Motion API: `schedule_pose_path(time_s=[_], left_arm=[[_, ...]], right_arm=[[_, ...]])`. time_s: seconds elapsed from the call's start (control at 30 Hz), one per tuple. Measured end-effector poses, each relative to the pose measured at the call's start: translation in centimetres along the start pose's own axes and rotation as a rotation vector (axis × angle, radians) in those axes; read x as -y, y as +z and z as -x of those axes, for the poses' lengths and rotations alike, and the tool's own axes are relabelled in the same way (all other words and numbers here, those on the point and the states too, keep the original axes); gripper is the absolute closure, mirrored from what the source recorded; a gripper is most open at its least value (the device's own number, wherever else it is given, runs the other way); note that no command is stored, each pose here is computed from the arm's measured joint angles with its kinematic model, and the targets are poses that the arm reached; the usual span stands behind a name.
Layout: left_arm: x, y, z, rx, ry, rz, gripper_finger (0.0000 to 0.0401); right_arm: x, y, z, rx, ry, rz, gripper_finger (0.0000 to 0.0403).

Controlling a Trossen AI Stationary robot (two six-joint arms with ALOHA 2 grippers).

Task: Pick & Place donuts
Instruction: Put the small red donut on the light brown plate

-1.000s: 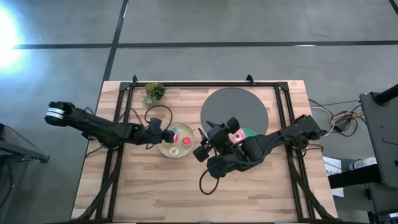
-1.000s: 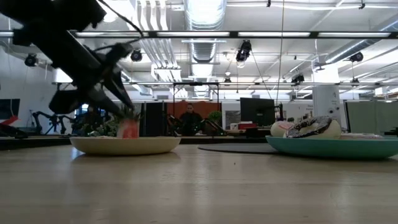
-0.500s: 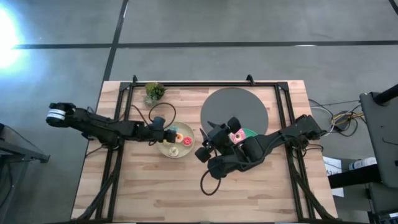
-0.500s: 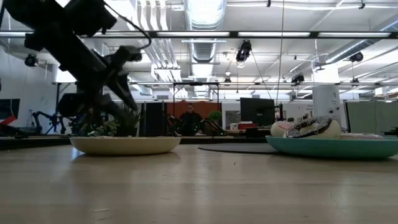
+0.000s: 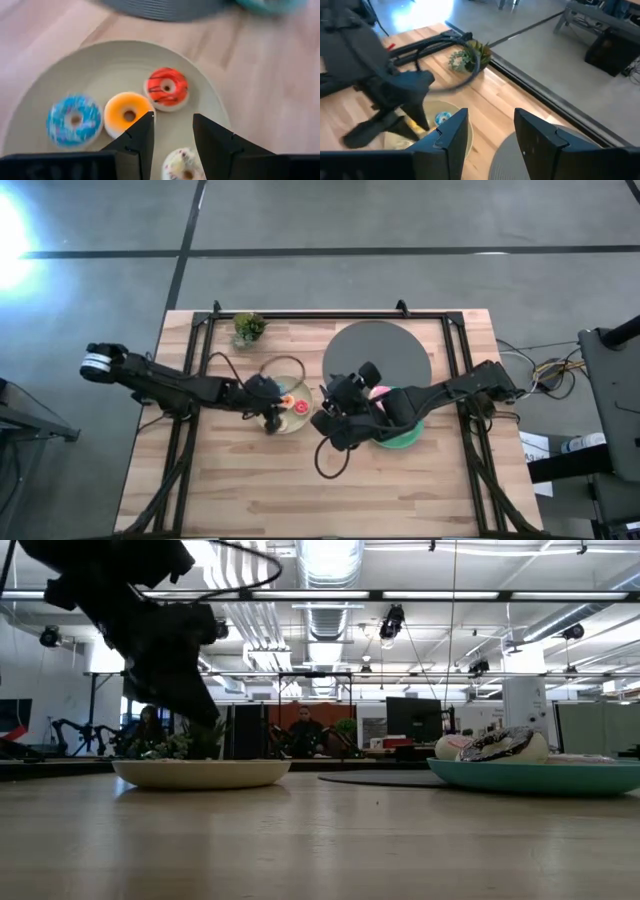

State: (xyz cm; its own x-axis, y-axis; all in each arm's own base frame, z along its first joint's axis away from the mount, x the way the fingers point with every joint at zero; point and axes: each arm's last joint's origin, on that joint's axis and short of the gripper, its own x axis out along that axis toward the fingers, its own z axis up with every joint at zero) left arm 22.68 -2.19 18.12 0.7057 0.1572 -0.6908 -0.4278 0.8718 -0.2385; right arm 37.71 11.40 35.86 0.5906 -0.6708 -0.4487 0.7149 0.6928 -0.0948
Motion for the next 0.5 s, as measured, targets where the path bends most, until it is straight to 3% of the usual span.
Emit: schedule_pose_path(time_s=[0.07,0.13,0.37,0.5], left_arm=[[0.6,0.1,-0.2,-0.029,0.013,-0.189,0.0291],[0.8,0.3,-0.4,-0.057,0.050,-0.285,0.0291],[0.9,0.1,-1.5,-0.114,0.122,-0.437,0.0291],[0.8,-0.3,-2.2,-0.142,0.133,-0.457,0.0291]], right_arm=[[0.1,-0.1,0.0,-0.018,0.003,0.014,0.0253],[0.2,-0.2,0.1,-0.039,0.010,0.026,0.0252],[0.7,-0.6,0.1,-0.071,-0.018,0.039,0.0260],[0.7,-1.0,-0.1,-0.072,-0.037,0.051,0.0266]])
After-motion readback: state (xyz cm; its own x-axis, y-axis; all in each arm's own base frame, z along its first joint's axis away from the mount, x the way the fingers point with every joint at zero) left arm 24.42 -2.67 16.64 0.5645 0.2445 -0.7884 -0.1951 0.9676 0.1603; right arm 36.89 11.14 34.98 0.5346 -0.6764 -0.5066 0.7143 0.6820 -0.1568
